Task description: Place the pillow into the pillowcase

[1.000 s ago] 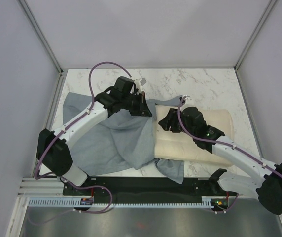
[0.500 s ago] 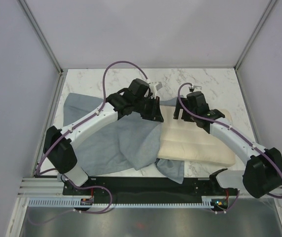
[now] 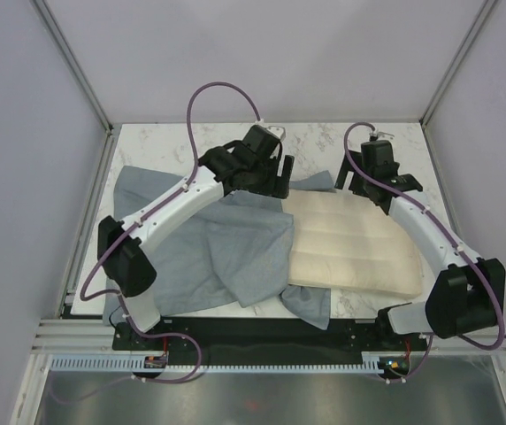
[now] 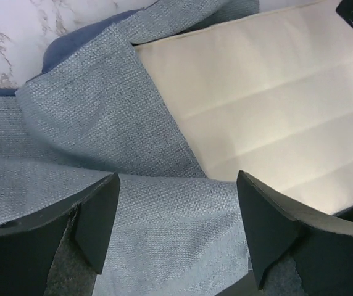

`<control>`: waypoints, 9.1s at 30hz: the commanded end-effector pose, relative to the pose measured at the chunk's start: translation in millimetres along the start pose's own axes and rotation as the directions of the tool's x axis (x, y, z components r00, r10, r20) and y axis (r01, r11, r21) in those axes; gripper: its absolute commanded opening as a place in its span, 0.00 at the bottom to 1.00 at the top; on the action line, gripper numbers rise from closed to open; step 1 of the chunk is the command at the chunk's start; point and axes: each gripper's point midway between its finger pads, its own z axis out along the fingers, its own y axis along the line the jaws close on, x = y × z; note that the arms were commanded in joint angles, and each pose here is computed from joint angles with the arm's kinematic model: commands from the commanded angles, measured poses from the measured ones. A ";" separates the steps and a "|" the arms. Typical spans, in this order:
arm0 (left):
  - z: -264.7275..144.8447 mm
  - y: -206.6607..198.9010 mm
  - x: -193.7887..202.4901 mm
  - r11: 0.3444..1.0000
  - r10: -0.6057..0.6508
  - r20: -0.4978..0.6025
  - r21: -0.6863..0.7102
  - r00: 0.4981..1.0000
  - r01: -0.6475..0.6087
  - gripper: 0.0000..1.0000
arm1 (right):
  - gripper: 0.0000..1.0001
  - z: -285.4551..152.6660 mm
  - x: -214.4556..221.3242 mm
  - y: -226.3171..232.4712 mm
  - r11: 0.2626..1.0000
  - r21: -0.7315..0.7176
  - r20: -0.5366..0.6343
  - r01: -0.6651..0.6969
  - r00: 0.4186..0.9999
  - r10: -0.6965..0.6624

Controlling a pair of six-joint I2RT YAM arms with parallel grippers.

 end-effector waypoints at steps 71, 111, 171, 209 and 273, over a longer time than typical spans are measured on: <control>57.3 105.4 4.6 0.969 -0.068 -0.329 0.202 0.942 0.140 0.86 | 0.00 -37.5 0.6 -4.8 0.947 -0.260 -0.019 -0.187 0.982 0.188; 57.8 89.0 -8.9 0.927 -0.126 -0.270 0.311 0.955 0.211 0.02 | 0.00 -55.1 -8.3 25.6 0.894 -0.431 0.005 -0.119 0.991 0.135; -37.9 -22.9 177.4 0.950 0.175 -0.151 -0.232 0.973 -0.207 0.83 | 0.83 -57.7 -29.7 -69.3 0.956 -0.029 0.179 -0.293 0.939 0.293; 31.0 114.3 -4.6 0.950 -0.098 0.088 -0.289 0.991 0.119 0.66 | 0.92 -86.4 76.1 117.7 0.777 -0.519 0.141 0.356 0.932 -0.332; -2.8 -65.9 228.6 0.932 -0.163 0.017 0.331 0.987 0.148 0.02 | 0.00 -4.4 75.3 294.0 0.709 -0.620 0.058 0.337 0.920 -0.387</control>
